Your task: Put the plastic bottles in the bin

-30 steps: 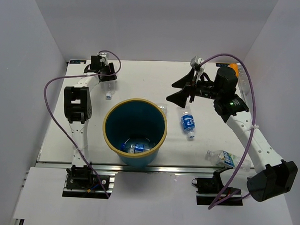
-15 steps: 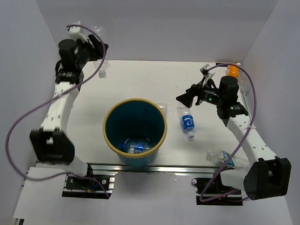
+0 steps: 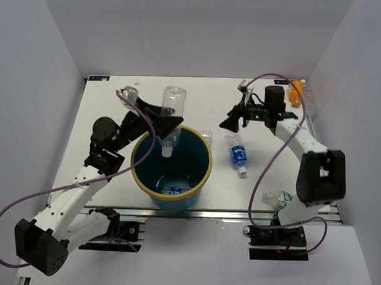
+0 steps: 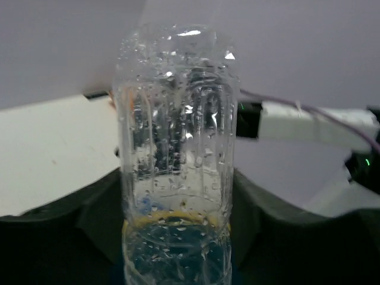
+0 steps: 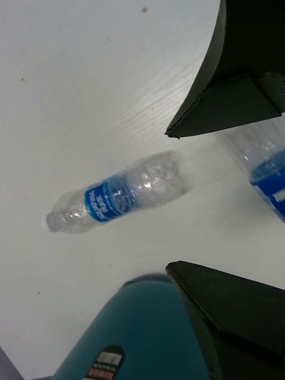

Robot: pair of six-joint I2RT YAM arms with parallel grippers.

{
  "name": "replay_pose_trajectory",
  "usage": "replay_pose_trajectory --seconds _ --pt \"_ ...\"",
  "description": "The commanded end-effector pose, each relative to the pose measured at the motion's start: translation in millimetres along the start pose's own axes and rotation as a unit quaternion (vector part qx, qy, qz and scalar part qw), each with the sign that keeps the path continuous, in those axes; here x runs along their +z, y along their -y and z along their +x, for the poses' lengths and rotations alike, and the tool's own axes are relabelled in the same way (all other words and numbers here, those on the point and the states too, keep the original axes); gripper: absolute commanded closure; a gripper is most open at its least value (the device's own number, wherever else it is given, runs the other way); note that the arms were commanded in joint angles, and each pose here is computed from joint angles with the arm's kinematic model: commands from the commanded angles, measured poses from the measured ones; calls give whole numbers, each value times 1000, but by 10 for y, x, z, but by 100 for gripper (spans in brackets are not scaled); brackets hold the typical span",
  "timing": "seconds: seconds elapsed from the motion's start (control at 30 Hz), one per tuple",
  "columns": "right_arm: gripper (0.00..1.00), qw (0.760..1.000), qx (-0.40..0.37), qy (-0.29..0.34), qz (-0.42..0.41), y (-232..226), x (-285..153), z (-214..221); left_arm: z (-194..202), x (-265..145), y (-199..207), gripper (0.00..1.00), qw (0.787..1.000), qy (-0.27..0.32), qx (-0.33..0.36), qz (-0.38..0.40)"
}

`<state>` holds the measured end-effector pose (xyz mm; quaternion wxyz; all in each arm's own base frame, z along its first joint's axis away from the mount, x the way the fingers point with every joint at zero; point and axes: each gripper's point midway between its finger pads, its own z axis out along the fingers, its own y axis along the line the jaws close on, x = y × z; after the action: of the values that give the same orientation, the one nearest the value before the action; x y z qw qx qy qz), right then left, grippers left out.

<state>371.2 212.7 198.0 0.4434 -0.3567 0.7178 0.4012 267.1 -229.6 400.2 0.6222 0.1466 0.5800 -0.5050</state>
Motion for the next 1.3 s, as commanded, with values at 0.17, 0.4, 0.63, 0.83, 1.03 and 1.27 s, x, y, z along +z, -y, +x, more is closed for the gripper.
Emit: replay_pose_trajectory --seconds 0.17,0.4,0.63,0.83,1.03,1.27 --pt "11 987 -112 -106 -49 251 655 271 96 -141 322 2 999 -14 15 47" --pt "11 973 -136 -140 -123 -105 1073 474 -91 -61 194 2 999 -8 38 -6" --pt "11 970 -143 -162 -112 -56 1401 683 -312 -190 -1048 2 943 24 77 -322" --pt "11 972 -131 -176 -85 123 1507 859 -234 -508 -1604 2 913 18 46 -406" --pt "17 974 -92 -197 -65 199 1534 1077 98 -1290 -2276 2 848 25 -7 -529" --pt "55 990 -81 -111 23 252 1275 119 270 -1585 -2383 2 821 18 -16 -570"
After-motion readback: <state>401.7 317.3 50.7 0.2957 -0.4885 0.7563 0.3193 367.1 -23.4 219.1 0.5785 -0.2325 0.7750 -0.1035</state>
